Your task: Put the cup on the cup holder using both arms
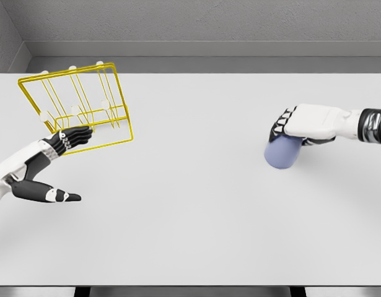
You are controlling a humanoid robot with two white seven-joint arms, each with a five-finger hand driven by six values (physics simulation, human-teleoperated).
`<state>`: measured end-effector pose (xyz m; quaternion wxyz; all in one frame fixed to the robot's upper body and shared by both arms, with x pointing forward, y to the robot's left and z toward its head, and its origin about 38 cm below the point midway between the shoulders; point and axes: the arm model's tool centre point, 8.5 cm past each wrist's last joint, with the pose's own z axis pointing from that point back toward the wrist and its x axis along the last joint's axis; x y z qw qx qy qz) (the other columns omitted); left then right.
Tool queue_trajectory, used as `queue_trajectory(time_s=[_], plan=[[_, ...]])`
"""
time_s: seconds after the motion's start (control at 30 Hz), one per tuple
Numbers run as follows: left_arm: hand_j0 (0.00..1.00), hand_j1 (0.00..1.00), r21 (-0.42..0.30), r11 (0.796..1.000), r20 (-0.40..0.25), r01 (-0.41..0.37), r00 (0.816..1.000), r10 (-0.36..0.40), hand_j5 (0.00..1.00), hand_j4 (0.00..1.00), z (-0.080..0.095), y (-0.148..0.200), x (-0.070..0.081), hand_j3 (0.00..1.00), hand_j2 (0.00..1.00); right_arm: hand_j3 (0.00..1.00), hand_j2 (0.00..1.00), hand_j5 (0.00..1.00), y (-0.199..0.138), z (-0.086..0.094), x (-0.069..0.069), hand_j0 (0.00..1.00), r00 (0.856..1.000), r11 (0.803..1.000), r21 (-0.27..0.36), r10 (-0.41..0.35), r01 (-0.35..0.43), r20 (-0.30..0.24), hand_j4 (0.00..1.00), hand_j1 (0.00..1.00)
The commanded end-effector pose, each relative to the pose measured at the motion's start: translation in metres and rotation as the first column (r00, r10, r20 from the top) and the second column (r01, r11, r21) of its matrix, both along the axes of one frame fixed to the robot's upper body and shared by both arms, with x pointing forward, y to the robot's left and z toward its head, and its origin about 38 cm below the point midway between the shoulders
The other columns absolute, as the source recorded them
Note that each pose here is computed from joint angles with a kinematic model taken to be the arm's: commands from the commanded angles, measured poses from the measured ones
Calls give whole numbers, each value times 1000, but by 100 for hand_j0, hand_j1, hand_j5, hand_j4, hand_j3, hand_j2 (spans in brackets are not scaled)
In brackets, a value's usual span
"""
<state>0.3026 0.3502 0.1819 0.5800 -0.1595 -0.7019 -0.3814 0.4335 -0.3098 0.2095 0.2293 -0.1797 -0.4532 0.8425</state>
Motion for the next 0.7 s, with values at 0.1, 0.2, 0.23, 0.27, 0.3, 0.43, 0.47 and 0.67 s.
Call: queue_trajectory(time_s=[0.1, 0.2, 0.23, 0.27, 0.3, 0.43, 0.47, 0.67], plan=[[100, 100, 1, 1000, -1, -2, 1000, 2, 100, 100, 1, 1, 0, 100, 100, 66, 66, 66, 0, 3, 0, 66, 1000, 1000, 7, -1, 1, 5, 66, 66], [100, 100, 3, 1000, 0, -1, 1000, 1, 100, 100, 1, 1, 0, 100, 100, 64, 64, 64, 3, 7, 0, 64, 1000, 1000, 9, 9, -10, 15, 64, 64], [100, 100, 3, 1000, 0, -1, 1000, 1, 100, 100, 1, 1, 0, 100, 100, 64, 64, 64, 2, 8, 0, 64, 1000, 1000, 8, 8, -8, 16, 64, 64], [100, 100, 3, 1000, 0, -1, 1000, 1, 100, 100, 1, 1, 0, 100, 100, 64, 64, 64, 3, 9, 0, 64, 1000, 1000, 9, 9, -9, 18, 64, 64], [100, 100, 3, 1000, 0, -1, 1000, 1, 100, 100, 1, 1, 0, 100, 100, 64, 64, 64, 3, 9, -1, 64, 1000, 1000, 8, 12, -12, 19, 64, 64], [100, 100, 3, 1000, 0, 1, 1000, -1, 100, 100, 0, 0, 0, 100, 100, 63, 63, 63, 9, 19, -3, 63, 999, 999, 8, 35, -35, 42, 63, 63], [100, 100, 3, 1000, 0, 3, 1000, -3, 100, 100, 0, 0, 0, 100, 100, 63, 63, 63, 8, 20, -4, 63, 998, 999, 7, 37, -37, 45, 63, 63], [100, 100, 6, 1000, -4, 3, 1000, -3, 100, 100, -1, 1, -1, 100, 100, 61, 61, 61, 16, 33, -14, 61, 994, 997, 3, 81, -81, 72, 61, 61]])
